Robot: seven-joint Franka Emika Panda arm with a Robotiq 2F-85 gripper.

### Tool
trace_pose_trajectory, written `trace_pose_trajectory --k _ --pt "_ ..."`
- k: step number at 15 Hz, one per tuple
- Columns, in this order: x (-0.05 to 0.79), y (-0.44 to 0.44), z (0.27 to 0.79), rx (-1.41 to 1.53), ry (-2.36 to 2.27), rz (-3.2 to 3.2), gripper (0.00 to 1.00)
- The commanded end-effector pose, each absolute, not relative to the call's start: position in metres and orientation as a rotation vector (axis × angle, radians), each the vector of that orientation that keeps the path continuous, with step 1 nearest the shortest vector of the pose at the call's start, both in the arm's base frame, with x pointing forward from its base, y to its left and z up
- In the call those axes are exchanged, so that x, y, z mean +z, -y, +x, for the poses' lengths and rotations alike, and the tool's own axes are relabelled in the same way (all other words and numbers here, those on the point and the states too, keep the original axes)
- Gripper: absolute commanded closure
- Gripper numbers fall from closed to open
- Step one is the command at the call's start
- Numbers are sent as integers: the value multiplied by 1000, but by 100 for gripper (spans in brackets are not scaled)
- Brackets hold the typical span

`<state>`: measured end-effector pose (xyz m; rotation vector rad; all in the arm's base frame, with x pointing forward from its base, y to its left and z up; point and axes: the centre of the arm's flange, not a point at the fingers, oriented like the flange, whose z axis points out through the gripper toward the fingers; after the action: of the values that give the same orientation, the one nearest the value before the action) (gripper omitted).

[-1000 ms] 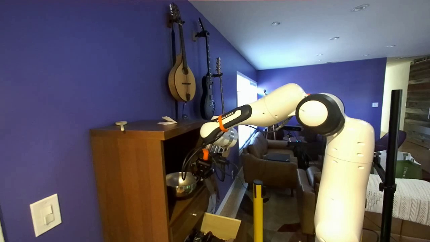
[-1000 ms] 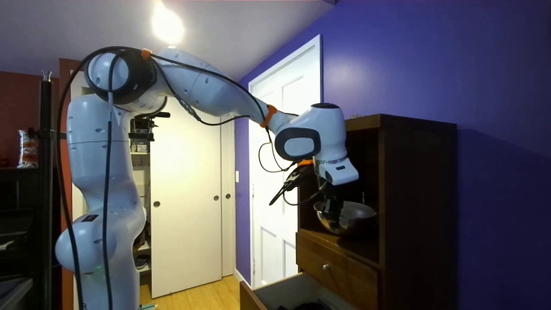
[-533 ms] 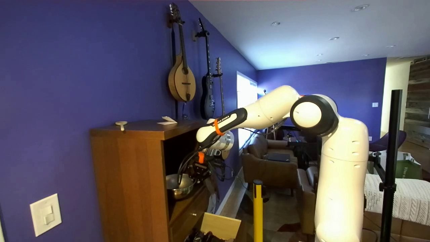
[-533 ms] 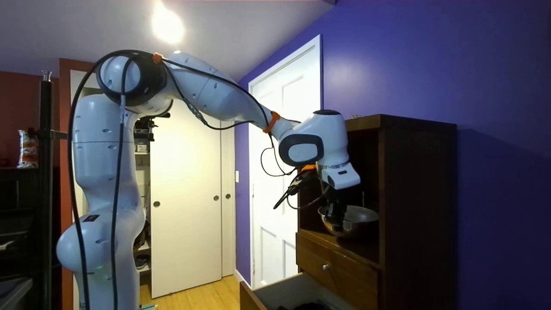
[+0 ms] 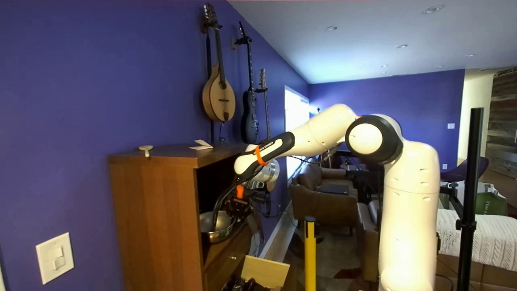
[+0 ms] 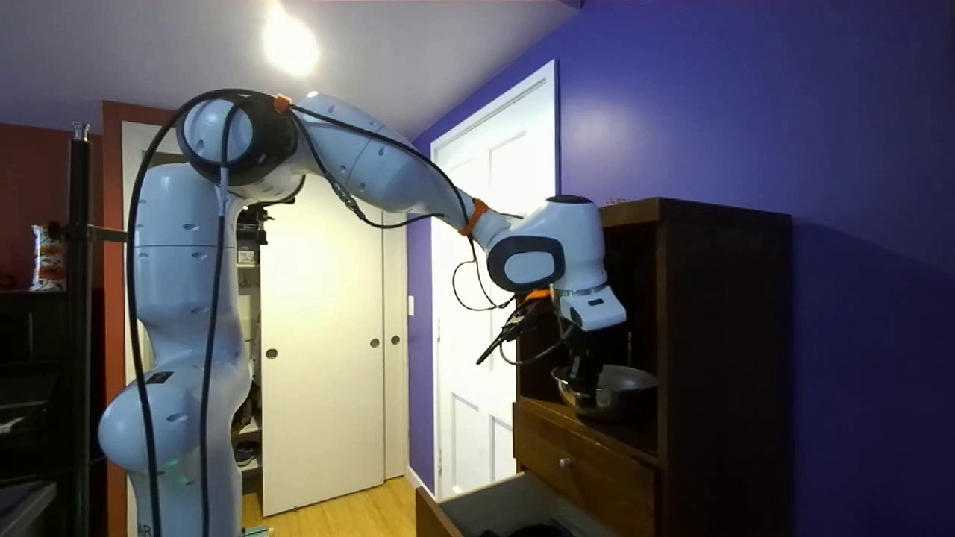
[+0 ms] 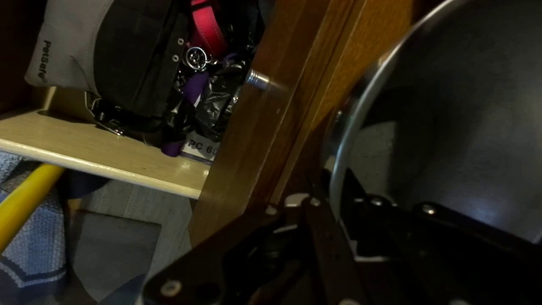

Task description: Pick up the metallic dish pan from the top of the cabinet and place it in the top shelf

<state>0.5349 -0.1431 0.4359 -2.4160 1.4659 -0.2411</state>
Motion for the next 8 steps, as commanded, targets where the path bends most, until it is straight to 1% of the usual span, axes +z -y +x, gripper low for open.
trace_pose_trajectory --k 1,5,8 --pt "446 140 545 -271 -1480 -2399 55" --pt "455 141 544 -276 -1448 -2390 26" --pt "457 146 534 -246 -1328 -2407 6"
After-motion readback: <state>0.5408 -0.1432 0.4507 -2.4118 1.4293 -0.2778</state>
